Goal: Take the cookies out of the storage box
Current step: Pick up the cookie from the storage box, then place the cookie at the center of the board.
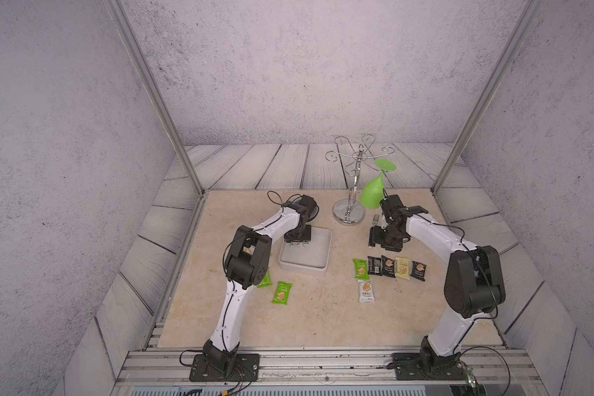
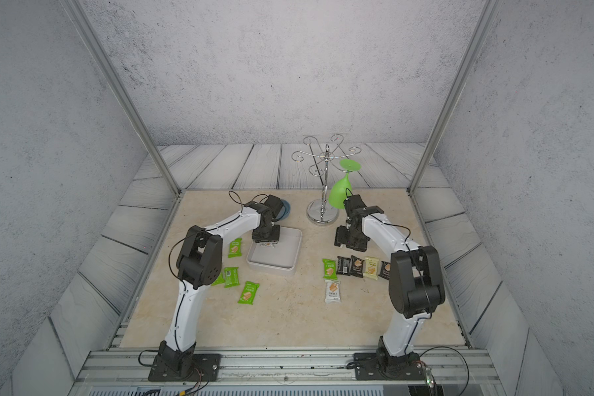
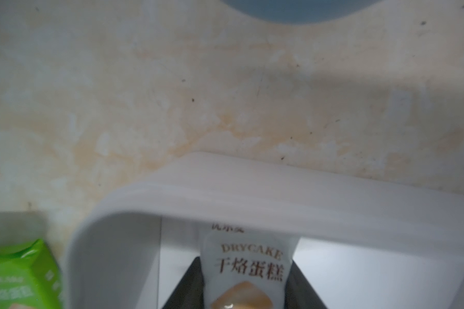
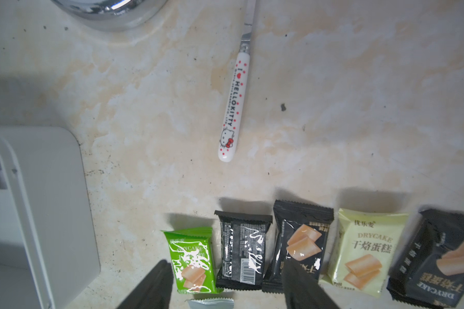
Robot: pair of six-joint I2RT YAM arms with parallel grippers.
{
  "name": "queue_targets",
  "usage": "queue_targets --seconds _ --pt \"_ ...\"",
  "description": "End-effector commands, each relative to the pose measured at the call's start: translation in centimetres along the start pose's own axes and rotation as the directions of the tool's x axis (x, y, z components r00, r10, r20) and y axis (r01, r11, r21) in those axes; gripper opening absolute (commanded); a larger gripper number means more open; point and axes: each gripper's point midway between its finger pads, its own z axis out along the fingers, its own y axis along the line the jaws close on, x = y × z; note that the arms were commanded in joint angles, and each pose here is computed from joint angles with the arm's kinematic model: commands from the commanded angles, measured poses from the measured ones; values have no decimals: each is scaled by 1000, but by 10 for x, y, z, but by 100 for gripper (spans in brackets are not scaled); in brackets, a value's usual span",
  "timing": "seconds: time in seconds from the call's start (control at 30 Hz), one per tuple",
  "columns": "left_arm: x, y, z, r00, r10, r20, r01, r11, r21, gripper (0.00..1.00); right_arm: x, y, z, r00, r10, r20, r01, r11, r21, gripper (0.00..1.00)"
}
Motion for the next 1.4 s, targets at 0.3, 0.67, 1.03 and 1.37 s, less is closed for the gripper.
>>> queue_targets --seconds 0.3,0.67,1.03,1.37 --pt "15 11 -63 994 -67 85 61 996 65 43 13 -1 -20 1000 23 9 -23 999 -29 69" --pt "85 21 -97 992 -83 92 75 993 89 43 27 3 -27 999 36 16 -35 997 -75 69" --pt "160 17 -106 997 -48 68 42 995 89 43 57 -2 -30 998 59 7 -58 994 -90 68" --pt "206 -4 -94 996 83 34 -85 994 64 43 75 -9 -34 997 72 7 -71 993 -93 68"
